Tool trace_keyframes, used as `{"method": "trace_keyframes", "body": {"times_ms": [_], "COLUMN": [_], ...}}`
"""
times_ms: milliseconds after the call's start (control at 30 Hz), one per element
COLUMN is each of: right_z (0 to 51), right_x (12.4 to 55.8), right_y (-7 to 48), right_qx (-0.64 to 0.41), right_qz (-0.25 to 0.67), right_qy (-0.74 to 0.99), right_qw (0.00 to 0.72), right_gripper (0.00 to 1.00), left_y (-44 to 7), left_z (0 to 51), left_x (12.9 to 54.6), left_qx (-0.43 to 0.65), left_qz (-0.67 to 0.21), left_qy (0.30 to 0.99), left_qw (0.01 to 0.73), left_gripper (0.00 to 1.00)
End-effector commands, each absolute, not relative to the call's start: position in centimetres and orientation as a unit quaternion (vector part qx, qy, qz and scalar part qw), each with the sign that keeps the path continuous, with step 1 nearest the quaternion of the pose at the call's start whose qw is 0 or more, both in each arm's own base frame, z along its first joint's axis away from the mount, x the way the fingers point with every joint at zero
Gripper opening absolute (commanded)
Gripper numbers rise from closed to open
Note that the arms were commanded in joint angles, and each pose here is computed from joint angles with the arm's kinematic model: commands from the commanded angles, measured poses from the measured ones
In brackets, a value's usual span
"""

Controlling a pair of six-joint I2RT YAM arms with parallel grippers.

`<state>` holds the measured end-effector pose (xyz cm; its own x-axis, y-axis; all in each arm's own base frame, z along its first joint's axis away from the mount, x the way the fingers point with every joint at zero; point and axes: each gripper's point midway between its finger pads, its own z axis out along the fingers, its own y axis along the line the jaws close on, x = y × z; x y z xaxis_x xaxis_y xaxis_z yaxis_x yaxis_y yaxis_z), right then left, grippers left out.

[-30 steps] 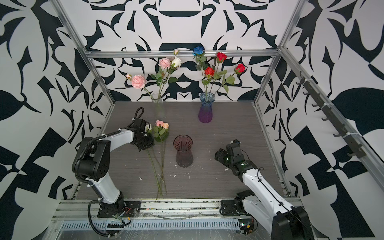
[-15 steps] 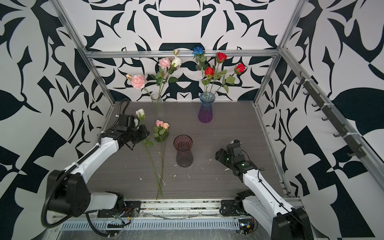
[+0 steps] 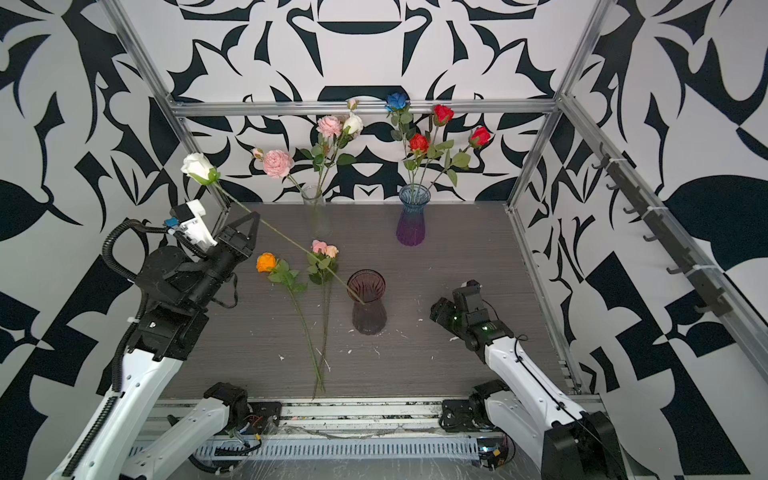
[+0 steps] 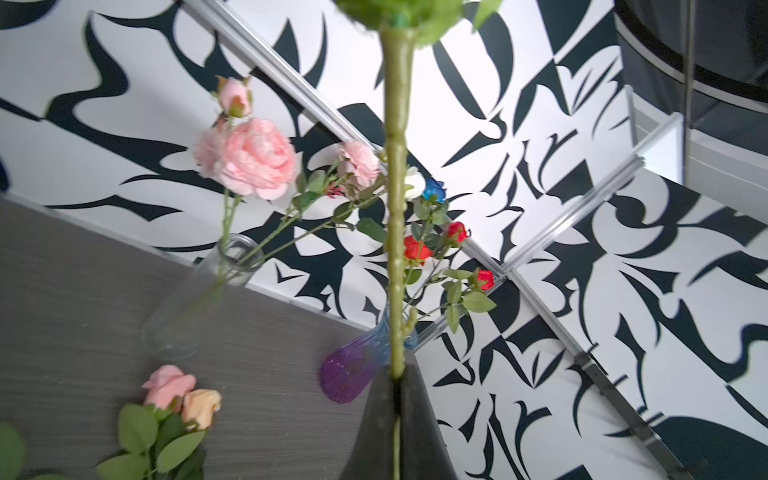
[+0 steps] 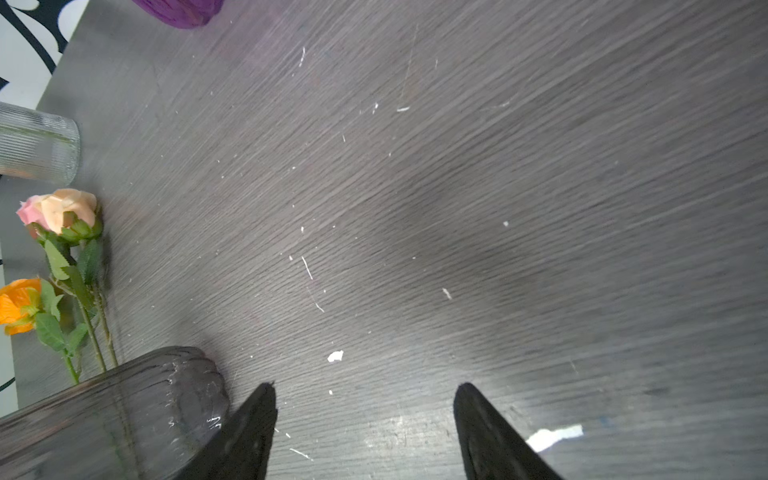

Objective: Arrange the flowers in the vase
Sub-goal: 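Lift the white rose high with the left gripper, then lower the white rose stem into the dark mauve vase with the left gripper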

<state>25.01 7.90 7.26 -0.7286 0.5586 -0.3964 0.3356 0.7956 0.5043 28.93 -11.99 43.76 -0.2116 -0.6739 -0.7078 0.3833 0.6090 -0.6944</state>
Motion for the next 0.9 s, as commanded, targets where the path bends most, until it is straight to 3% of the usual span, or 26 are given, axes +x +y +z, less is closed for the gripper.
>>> {"method": "trace_keyframes", "body": {"times_ms": [0,333,533,700,733,800,833,867], "right_z": [7.8,8.0,7.9,7.8,7.9,7.8,7.8,7.9], "right_x": [25.3,25.3,25.3,25.4,25.4,25.4,25.4,25.4], "right_y": [7.9,7.9,8.0,8.1,8.1,8.1,8.1,8.1], "right_qx": [0.251,0.251,0.249,0.248,0.248,0.248,0.248,0.248], "right_qz": [0.211,0.211,0.212,0.213,0.213,0.213,0.213,0.213], "right_qy": [0.902,0.901,0.902,0.903,0.903,0.903,0.903,0.903], "right_qw": [0.281,0.283,0.282,0.280,0.280,0.280,0.280,0.280], "right_gripper": [0.71,0.71,0.71,0.71,0.71,0.71,0.71,0.71], "left_y": [-12.7,-16.2,-21.3,-27.1,-28.0,-29.3,-29.5,-29.5], "left_z": [47.3,47.1,44.9,42.7,42.2,40.4,39.6,39.0], "left_x": [28.3,28.6,27.2,26.5,26.6,27.1,27.3,27.5], "left_qx": [-0.090,-0.017,0.098,0.187,0.202,0.224,0.231,0.236], "left_qz": [-0.445,-0.403,-0.315,-0.287,-0.286,-0.269,-0.256,-0.246], "left_qy": [0.596,0.617,0.646,0.680,0.691,0.732,0.748,0.758], "left_qw": [0.663,0.676,0.688,0.648,0.633,0.585,0.567,0.556], "left_gripper": [0.00,0.00,0.00,0.00,0.07,0.52,0.67,0.72]}}
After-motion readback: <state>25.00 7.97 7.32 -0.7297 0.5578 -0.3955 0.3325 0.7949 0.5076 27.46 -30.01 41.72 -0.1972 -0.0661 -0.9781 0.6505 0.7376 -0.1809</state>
